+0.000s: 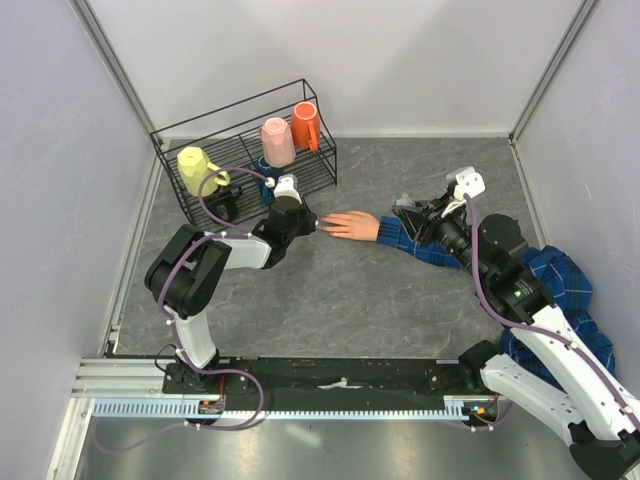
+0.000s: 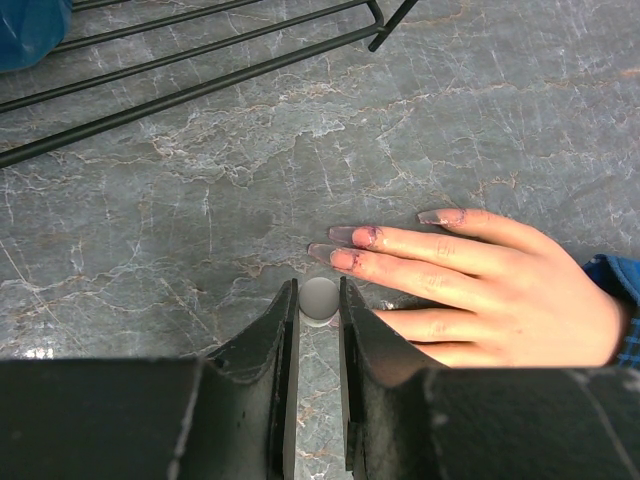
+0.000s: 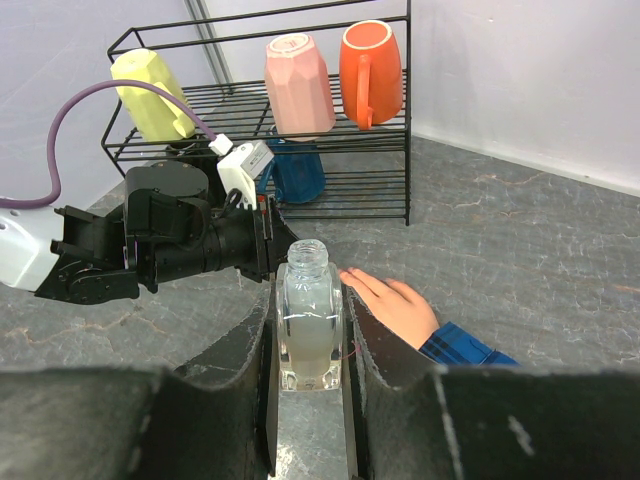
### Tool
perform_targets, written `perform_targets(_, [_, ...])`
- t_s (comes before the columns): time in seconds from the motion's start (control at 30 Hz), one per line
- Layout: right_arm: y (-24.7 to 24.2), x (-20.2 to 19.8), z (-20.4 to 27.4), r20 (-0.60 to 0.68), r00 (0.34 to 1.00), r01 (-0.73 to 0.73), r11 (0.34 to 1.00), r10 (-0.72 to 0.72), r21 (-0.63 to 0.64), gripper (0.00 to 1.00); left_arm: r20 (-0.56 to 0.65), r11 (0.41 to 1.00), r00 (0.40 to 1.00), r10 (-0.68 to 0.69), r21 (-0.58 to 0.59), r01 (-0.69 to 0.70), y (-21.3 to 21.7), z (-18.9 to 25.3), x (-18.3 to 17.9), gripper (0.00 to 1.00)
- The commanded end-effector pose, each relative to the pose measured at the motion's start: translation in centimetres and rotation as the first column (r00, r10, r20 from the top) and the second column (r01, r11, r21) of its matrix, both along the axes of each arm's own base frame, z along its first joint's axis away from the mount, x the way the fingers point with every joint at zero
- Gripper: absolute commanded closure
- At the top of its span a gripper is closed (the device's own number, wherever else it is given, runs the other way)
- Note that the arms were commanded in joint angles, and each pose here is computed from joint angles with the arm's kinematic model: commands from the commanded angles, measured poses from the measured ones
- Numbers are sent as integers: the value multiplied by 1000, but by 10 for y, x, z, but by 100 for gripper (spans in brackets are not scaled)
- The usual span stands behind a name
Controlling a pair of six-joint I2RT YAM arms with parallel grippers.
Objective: Paint the nails
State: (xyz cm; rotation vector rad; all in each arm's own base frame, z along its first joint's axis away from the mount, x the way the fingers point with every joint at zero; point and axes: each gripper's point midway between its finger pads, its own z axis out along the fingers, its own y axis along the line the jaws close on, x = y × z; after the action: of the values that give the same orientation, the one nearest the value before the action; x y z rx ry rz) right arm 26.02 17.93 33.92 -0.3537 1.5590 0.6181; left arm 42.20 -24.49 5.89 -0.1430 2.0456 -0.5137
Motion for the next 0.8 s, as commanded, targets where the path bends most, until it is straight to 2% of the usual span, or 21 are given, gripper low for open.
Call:
perform_targets(0.0, [3,-2,12,37,999,-20,999,19,30,100,48,999,998,32,-5,-32,6,17,6,98])
perform_targets(0.6, [3,-3,13,41,999,-20,999,19,32,100,140,999,990,27,16,-29,14,50,4,98])
perform_targets(0.77, [3,-3,12,38,999,-20,999,19,31,100,135,1000,991,-9,-9,10,2,50,2,98])
